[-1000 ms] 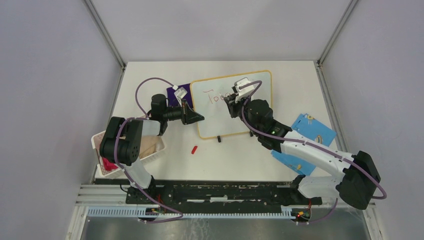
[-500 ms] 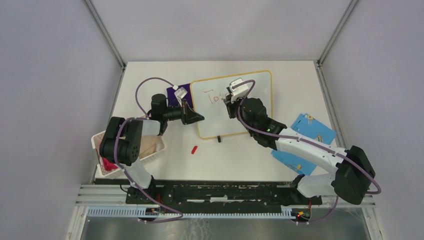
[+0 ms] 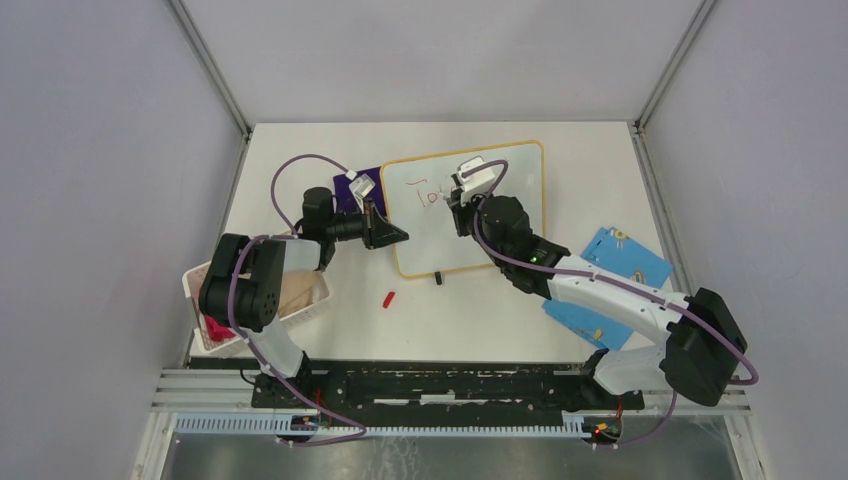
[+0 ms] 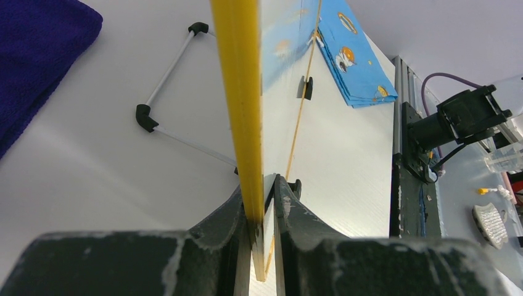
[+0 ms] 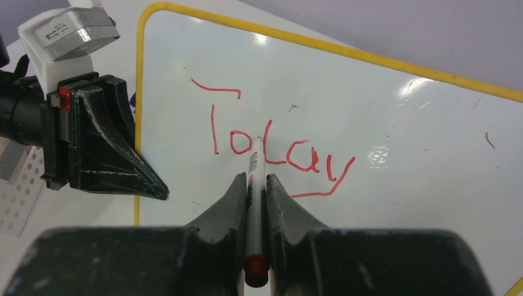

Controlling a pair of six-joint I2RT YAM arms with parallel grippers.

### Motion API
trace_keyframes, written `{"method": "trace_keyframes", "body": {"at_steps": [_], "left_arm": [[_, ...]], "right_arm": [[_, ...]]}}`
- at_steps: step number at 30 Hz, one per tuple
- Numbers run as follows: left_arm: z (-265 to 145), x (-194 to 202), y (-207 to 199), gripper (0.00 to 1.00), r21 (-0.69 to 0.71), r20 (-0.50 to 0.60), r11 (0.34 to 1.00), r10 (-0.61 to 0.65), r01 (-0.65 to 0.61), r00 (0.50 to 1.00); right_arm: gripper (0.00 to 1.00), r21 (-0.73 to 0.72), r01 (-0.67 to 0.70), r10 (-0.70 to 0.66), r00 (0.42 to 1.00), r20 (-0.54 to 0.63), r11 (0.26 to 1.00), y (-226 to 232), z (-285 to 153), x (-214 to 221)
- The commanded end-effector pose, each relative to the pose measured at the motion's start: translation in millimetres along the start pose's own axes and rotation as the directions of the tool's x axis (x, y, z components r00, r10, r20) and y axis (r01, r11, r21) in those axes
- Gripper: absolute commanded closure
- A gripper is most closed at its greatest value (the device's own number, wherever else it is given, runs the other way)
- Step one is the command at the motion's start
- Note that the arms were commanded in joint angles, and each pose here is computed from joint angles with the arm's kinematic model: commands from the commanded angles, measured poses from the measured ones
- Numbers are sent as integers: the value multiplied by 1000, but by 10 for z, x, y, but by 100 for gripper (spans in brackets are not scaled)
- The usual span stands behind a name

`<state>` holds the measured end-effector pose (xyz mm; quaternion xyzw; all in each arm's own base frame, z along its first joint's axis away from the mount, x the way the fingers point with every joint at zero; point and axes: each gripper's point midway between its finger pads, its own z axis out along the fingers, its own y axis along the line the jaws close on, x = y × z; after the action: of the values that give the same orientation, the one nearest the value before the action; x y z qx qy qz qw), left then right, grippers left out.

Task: Write a sentence on the whiteboard

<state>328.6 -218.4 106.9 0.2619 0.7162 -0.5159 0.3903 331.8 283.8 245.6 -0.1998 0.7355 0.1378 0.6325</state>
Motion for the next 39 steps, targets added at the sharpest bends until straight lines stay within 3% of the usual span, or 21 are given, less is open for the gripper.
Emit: {"method": "trace_keyframes", "body": {"at_steps": [1, 20, 30, 39], "left_arm": [[7, 5, 184, 98, -91, -8, 993, 76, -77, 997], [4, 14, 190, 98, -95, -13, 993, 75, -76, 997], [9, 16, 189, 98, -94, -14, 993, 73, -74, 997], [11, 17, 198, 98, -96, -14, 993, 73, -74, 997]], "right_arm": [[100, 15, -34, 32, 995, 98, 999, 1, 52, -371], [100, 118, -32, 28, 999, 42, 992, -288, -9, -168], [100, 91, -101, 87, 985, 146, 991, -373, -295, -483], [100, 213, -122, 93, 986, 141, 969, -787, -431, -262]]}}
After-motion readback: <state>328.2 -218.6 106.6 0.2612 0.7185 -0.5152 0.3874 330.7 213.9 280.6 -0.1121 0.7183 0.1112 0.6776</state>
